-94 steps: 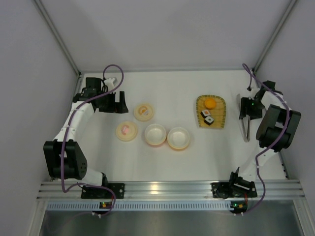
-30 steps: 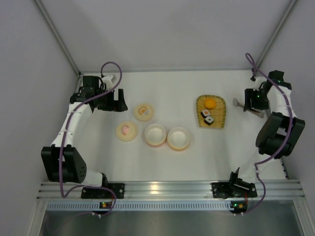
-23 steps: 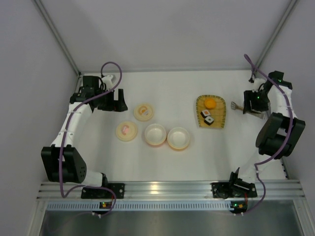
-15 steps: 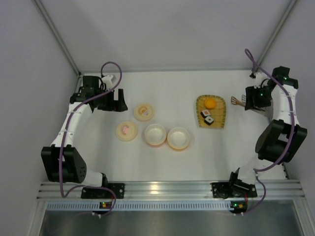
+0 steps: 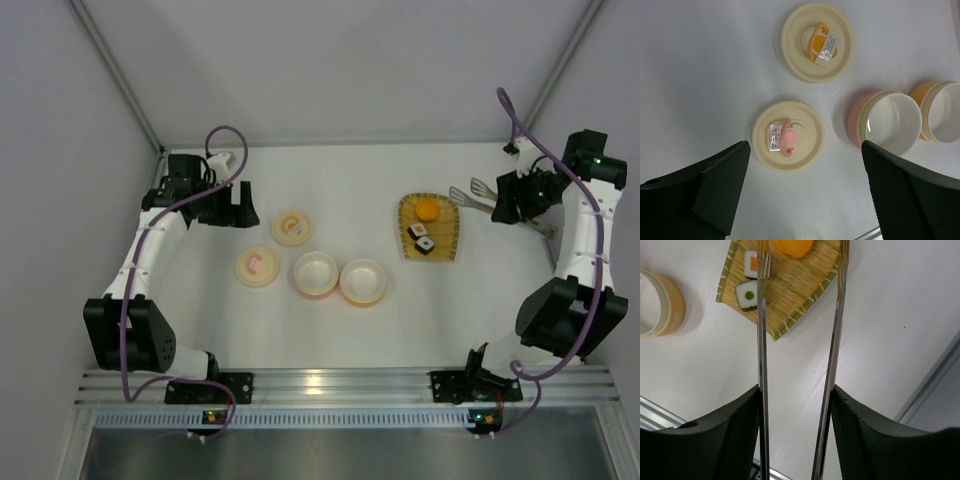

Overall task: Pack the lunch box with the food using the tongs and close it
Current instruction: Pick up the clamp at the center of the board, then pick up the fake food from the plate.

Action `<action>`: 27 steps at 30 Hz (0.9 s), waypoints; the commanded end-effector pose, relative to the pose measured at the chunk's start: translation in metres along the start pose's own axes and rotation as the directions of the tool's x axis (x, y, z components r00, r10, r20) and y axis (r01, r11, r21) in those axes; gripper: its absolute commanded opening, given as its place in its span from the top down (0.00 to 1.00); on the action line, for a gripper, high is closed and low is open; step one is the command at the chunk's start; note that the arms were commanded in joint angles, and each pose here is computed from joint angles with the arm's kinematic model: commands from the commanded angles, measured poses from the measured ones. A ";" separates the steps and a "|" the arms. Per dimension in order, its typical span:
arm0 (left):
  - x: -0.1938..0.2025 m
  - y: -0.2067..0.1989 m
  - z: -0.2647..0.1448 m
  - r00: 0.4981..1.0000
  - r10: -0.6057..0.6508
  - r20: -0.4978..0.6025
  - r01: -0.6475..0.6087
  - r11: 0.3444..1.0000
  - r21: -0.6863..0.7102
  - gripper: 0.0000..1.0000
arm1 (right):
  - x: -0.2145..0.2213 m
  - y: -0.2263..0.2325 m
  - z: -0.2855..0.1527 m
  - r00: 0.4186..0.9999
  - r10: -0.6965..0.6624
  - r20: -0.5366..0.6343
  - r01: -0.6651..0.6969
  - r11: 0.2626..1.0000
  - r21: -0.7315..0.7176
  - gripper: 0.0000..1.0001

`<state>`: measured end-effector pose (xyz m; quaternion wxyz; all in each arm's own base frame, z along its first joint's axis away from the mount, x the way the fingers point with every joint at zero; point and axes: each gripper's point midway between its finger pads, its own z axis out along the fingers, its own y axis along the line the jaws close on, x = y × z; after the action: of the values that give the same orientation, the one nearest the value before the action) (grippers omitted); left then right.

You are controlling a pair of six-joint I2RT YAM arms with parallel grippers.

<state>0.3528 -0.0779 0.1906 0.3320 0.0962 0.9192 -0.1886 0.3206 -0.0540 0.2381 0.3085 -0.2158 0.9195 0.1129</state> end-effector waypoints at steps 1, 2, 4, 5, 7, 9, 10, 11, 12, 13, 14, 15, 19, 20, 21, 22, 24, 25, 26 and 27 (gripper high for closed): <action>-0.016 -0.010 -0.018 0.998 0.036 0.053 -0.037 0.999 0.024 0.02 | 0.009 0.032 -0.006 0.998 -0.059 0.002 0.059 0.993 -0.102 0.46; -0.016 -0.010 -0.019 0.998 0.036 0.053 -0.037 0.999 0.024 0.02 | 0.012 0.034 -0.005 0.997 -0.071 -0.007 0.070 0.992 -0.105 0.45; -0.017 -0.011 -0.019 0.998 0.037 0.055 -0.038 0.999 0.030 0.02 | 0.020 0.040 0.000 0.997 -0.072 -0.025 0.068 0.989 -0.130 0.45; -0.017 -0.012 -0.019 0.998 0.034 0.054 -0.036 0.999 0.033 0.02 | 0.023 0.044 0.000 0.996 -0.080 -0.033 0.075 0.987 -0.145 0.46; -0.016 -0.013 -0.018 0.998 0.033 0.050 -0.035 0.998 0.043 0.02 | 0.031 0.052 0.004 0.996 -0.080 -0.048 0.070 0.981 -0.181 0.45; -0.013 -0.014 -0.017 0.999 0.033 0.037 -0.034 0.998 0.054 0.02 | 0.038 0.058 0.008 0.995 -0.080 -0.062 0.066 0.977 -0.203 0.45; -0.014 -0.015 -0.018 0.999 0.036 0.037 -0.038 0.998 0.058 0.02 | 0.040 0.059 0.011 0.995 -0.080 -0.065 0.065 0.976 -0.206 0.45; -0.013 -0.015 -0.017 0.999 0.039 0.032 -0.041 0.997 0.059 0.02 | 0.041 0.061 0.012 0.994 -0.087 -0.066 0.071 0.975 -0.209 0.45; -0.012 -0.015 -0.017 0.999 0.038 0.026 -0.040 0.997 0.059 0.02 | 0.045 0.064 0.015 0.994 -0.082 -0.075 0.064 0.974 -0.219 0.45; -0.012 -0.015 -0.017 0.999 0.040 0.022 -0.041 0.997 0.059 0.02 | 0.047 0.066 0.017 0.993 -0.088 -0.079 0.068 0.972 -0.225 0.45; -0.011 -0.015 -0.017 0.999 0.040 0.020 -0.041 0.997 0.061 0.02 | 0.049 0.068 0.020 0.993 -0.088 -0.084 0.066 0.970 -0.233 0.45; -0.011 -0.015 -0.017 0.999 0.041 0.020 -0.043 0.997 0.061 0.02 | 0.051 0.070 0.021 0.992 -0.087 -0.091 0.063 0.969 -0.238 0.45; -0.008 -0.015 -0.015 0.999 0.034 0.006 -0.034 0.997 0.064 0.02 | 0.057 0.075 0.032 0.989 -0.096 -0.112 0.066 0.967 -0.244 0.45; -0.007 -0.015 -0.015 1.000 0.030 0.004 -0.030 0.997 0.065 0.02 | 0.058 0.076 0.034 0.989 -0.090 -0.118 0.060 0.969 -0.241 0.45; -0.007 -0.015 -0.015 1.000 0.030 0.004 -0.030 0.997 0.067 0.02 | 0.061 0.076 0.036 0.987 -0.090 -0.131 0.057 0.970 -0.238 0.45; -0.007 -0.015 -0.014 1.000 0.029 0.006 -0.029 0.997 0.068 0.02 | 0.059 0.076 0.040 0.987 -0.097 -0.129 0.064 0.970 -0.235 0.45; -0.007 -0.016 -0.013 1.000 0.028 0.003 -0.028 0.997 0.073 0.02 | 0.062 0.078 0.045 0.984 -0.096 -0.147 0.060 0.970 -0.234 0.45; -0.007 -0.016 -0.014 1.000 0.026 0.003 -0.027 0.997 0.075 0.02 | 0.061 0.076 0.046 0.984 -0.095 -0.149 0.059 0.972 -0.226 0.45; -0.008 -0.016 -0.014 1.000 0.026 0.003 -0.027 0.997 0.073 0.02 | 0.061 0.074 0.049 0.984 -0.091 -0.152 0.057 0.975 -0.214 0.45; -0.008 -0.015 -0.013 1.000 0.025 0.000 -0.025 0.997 0.072 0.02 | 0.061 0.072 0.051 0.984 -0.090 -0.155 0.056 0.976 -0.208 0.45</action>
<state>0.3428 -0.0849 0.1946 0.3163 0.1112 0.9184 -0.2099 0.2568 0.0061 0.1590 0.1789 -0.2799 0.9224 0.1970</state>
